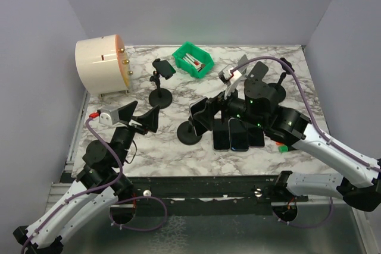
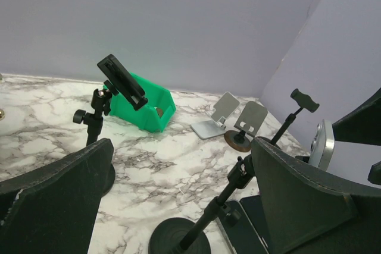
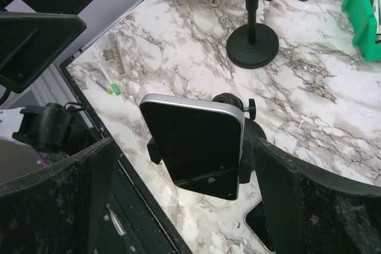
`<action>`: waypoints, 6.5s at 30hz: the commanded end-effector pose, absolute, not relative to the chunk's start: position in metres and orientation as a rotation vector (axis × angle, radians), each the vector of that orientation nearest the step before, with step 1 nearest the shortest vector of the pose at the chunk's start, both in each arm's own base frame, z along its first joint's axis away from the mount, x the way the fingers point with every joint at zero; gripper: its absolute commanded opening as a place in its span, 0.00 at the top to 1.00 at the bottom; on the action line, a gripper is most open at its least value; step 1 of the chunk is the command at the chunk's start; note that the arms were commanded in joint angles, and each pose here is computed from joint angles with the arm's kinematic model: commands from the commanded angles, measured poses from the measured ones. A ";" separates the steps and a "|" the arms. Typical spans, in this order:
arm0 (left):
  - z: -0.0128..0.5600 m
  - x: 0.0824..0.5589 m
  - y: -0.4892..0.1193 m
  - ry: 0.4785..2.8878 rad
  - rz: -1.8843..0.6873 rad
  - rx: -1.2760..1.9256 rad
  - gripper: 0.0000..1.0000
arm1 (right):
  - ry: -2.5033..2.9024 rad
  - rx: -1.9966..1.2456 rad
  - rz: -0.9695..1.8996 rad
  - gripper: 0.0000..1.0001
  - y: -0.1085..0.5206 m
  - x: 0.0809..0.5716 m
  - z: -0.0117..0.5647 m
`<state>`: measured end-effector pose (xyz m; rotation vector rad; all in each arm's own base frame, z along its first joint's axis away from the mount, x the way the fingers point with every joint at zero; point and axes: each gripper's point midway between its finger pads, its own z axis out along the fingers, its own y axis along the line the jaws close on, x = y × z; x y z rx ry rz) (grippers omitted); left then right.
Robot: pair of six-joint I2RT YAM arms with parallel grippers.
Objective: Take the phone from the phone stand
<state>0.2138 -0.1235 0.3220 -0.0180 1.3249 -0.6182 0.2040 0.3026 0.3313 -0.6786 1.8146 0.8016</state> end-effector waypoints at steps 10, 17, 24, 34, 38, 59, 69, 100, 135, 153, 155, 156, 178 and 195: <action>0.314 0.215 -0.121 1.349 -0.587 -0.010 0.01 | 1.846 -0.681 0.729 0.00 0.313 0.212 0.327; 0.314 0.215 -0.123 1.351 -0.594 -0.005 0.01 | 1.862 -0.665 0.683 0.00 0.316 0.214 0.327; 0.313 0.215 -0.123 1.356 -0.593 -0.005 0.01 | 1.904 -0.643 0.593 0.00 0.316 0.219 0.315; 0.312 0.216 -0.124 1.361 -0.594 -0.006 0.01 | 1.909 -0.611 0.523 0.00 0.319 0.219 0.314; 0.312 0.216 -0.123 1.362 -0.591 -0.006 0.01 | 1.907 -0.611 0.513 0.01 0.322 0.217 0.315; 0.311 0.216 -0.122 1.366 -0.585 -0.010 0.01 | 1.943 -0.569 0.443 0.06 0.322 0.216 0.308; 0.311 0.214 -0.130 1.367 -0.615 0.027 0.01 | 1.946 -0.568 0.442 0.21 0.322 0.216 0.305; 0.286 0.165 -0.256 1.519 -1.181 0.539 0.12 | 1.937 -0.424 0.502 0.49 0.310 0.214 0.310; 0.293 0.180 -0.273 1.502 -1.263 0.455 0.51 | 1.938 -0.443 0.519 0.52 0.315 0.213 0.308; 0.285 0.183 -0.263 1.501 -1.223 0.405 1.00 | 1.946 -0.422 0.467 0.70 0.309 0.218 0.303; 0.281 0.186 -0.258 1.512 -1.201 0.373 1.00 | 1.946 -0.420 0.463 0.76 0.308 0.218 0.303; 0.280 0.187 -0.257 1.512 -1.197 0.365 1.00 | 1.946 -0.419 0.462 0.80 0.308 0.218 0.302; 0.277 0.179 -0.246 1.510 -1.249 0.271 1.00 | 1.952 -0.331 0.382 1.00 0.284 0.222 0.298; 0.270 0.177 -0.252 1.539 -1.266 0.301 1.00 | 1.879 -0.247 0.520 1.00 0.277 0.215 0.329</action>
